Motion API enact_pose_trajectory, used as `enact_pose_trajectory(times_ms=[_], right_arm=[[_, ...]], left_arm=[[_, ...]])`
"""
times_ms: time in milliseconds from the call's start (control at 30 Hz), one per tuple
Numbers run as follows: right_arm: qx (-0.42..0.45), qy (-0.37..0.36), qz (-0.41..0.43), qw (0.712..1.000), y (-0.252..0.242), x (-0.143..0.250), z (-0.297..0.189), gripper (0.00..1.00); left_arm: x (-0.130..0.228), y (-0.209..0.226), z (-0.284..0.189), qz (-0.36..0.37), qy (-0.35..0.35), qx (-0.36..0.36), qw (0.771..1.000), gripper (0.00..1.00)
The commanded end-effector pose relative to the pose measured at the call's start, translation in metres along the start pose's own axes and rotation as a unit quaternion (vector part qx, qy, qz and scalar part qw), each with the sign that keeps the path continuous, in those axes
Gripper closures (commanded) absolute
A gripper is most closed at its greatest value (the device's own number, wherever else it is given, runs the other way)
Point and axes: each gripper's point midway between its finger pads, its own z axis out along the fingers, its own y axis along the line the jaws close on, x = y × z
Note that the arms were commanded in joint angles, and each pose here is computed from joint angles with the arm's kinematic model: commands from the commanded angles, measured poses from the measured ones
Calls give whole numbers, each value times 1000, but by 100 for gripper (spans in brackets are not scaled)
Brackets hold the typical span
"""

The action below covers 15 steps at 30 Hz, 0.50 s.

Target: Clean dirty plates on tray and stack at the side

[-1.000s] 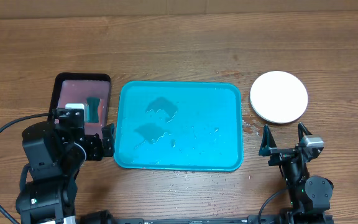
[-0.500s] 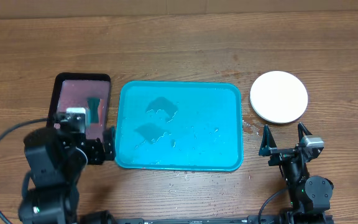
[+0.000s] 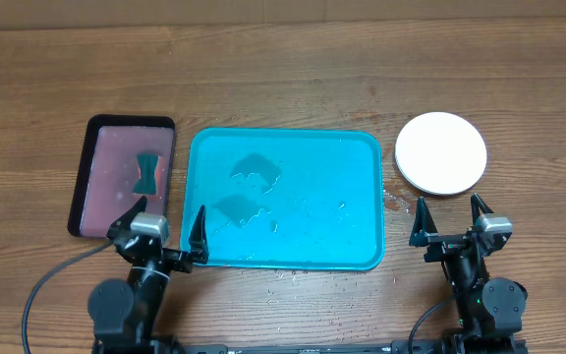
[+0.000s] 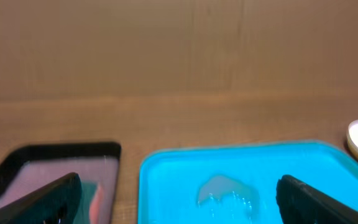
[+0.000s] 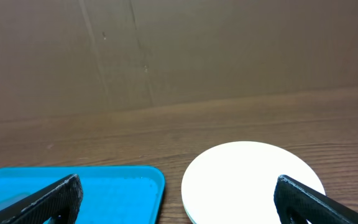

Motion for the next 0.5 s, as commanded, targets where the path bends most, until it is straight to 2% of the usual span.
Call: enact_pose_trajectory(times_ms=[0,133,233,300,333,467], right_arm=[[-1,-4,-2,1000,0,1,0,0],[-1,-4,-2,1000,0,1,0,0],[-1,-4,-2,1000,0,1,0,0],[-1,-4,-2,1000,0,1,0,0],[-1,-4,-2,1000,0,1,0,0],[-1,-4,-2,1000,0,1,0,0]], left_arm=[[-6,8,-3,-16,-53,-24,998,0],[-6,21,-3,-31,-88,-56,994,0],[16,35,1,-93,-74,-89,989,0],[35,38,2,-124,-41,-100,986,0],[44,38,3,-126,-23,-101,987,0],[43,36,3,-124,-25,-95,987,0]])
